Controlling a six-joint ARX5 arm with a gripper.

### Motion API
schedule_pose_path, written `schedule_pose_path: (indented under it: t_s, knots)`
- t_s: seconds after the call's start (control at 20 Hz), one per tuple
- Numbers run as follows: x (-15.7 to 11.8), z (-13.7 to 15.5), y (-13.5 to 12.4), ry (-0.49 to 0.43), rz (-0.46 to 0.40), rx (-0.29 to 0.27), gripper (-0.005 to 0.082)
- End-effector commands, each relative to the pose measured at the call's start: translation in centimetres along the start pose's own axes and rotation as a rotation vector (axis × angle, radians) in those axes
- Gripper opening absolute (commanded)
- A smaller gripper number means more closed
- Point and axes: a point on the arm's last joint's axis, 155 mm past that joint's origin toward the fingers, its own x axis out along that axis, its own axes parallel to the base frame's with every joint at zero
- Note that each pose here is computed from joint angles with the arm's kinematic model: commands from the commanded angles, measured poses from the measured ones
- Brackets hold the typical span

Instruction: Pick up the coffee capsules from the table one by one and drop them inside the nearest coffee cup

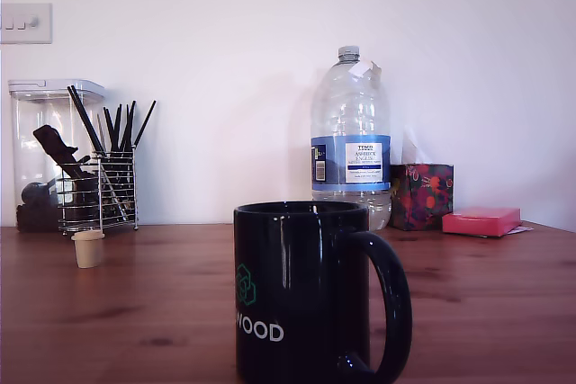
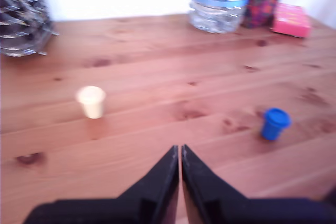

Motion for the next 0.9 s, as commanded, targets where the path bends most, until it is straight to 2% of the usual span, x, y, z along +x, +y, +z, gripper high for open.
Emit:
schedule_pose_path:
  t_s: [0.0,0.15,0.45,0.7,0.85]
  knots:
    - [0.5,-1.1,0.8,0.020,0.033,-0.001,-0.0019]
    - [0.9,-0.2,1.5,-0.016,0.066,0.000,-0.0019]
    - [1.2,2.5,3.6,-0.156,0.148,-0.002,-0.0019]
    - [1.6,-0.2,5.6,-0.208,0.191,-0.012,-0.0019]
    - [1.9,-2.7,6.6,-0.177,0.218,-0.036,-0.0019]
